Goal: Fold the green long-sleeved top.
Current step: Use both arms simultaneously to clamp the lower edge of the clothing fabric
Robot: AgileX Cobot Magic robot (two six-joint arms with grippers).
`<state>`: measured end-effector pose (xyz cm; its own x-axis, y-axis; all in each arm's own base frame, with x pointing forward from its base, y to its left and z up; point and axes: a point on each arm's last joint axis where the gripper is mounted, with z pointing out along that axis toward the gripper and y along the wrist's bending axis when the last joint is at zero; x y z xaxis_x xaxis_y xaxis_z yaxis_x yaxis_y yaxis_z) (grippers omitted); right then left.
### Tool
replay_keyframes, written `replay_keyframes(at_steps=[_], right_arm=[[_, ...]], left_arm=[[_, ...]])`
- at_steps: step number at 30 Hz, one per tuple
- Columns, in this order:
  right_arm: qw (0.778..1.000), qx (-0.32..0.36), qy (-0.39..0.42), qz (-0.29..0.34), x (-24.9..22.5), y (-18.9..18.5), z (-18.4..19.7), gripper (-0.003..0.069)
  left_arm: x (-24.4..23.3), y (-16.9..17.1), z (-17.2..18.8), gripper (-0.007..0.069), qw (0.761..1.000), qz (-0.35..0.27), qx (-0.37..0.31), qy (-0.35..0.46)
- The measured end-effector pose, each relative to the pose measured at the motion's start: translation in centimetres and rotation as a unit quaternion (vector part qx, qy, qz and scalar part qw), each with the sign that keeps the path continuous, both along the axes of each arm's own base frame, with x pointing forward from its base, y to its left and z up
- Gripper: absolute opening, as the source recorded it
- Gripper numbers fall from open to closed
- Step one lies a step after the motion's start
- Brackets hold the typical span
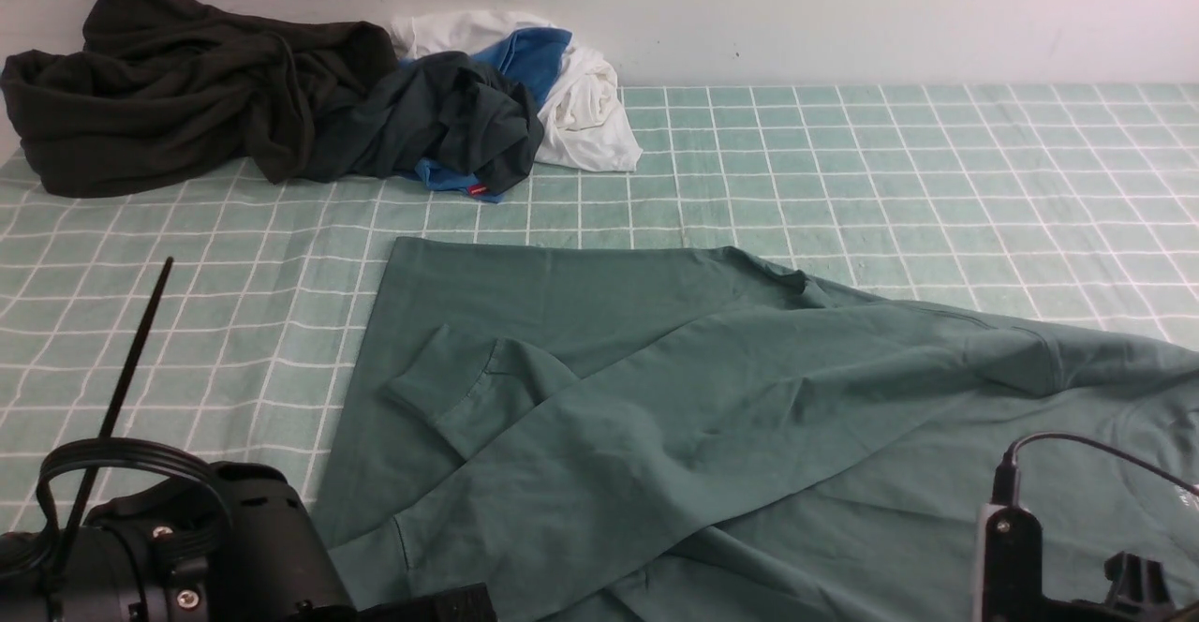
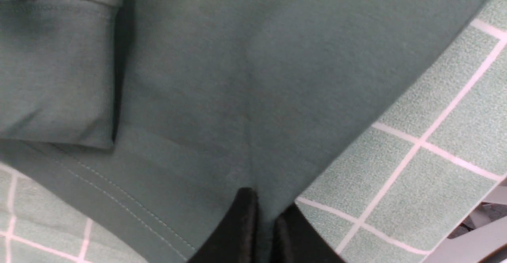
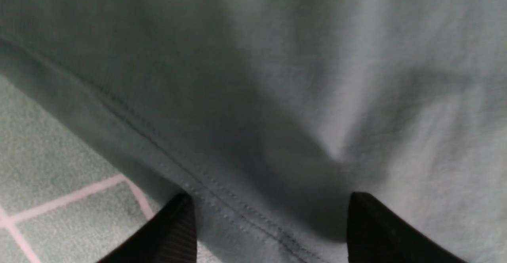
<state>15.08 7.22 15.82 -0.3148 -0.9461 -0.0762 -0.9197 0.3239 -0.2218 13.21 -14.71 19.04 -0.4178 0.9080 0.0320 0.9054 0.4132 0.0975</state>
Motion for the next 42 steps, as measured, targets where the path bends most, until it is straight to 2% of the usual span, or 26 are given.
replay_keyframes(at_steps=[7, 14, 21, 27, 38, 42], right_arm=[[0.999, -0.021, 0.011, 0.038, -0.15, -0.21, -0.08, 0.0414], [0.998, -0.002, -0.021, 0.058, 0.52, 0.32, -0.14, 0.0410], [0.998, -0.012, -0.006, 0.067, 0.69, 0.41, -0.44, 0.0399], [0.995, -0.027, 0.011, 0.096, 0.37, 0.22, -0.44, 0.0356], [0.994, -0.012, 0.020, 0.105, 0.16, 0.50, -0.46, 0.0346], [0.994, -0.004, 0.024, 0.103, 0.09, 0.63, -0.50, 0.0290]], left_arm=[[0.03, -0.02, 0.00, 0.0006, 1.000, -0.001, -0.001, -0.001], [0.07, -0.07, 0.00, 0.0006, 1.000, -0.014, -0.003, -0.003], [0.07, -0.07, 0.00, 0.0006, 1.000, -0.015, -0.003, -0.003], [0.07, -0.07, 0.00, 0.0006, 1.000, -0.015, -0.003, -0.003], [0.11, -0.11, 0.00, 0.0006, 1.000, -0.024, -0.004, -0.004], [0.14, -0.16, 0.00, 0.0006, 1.000, -0.024, -0.007, -0.006]])
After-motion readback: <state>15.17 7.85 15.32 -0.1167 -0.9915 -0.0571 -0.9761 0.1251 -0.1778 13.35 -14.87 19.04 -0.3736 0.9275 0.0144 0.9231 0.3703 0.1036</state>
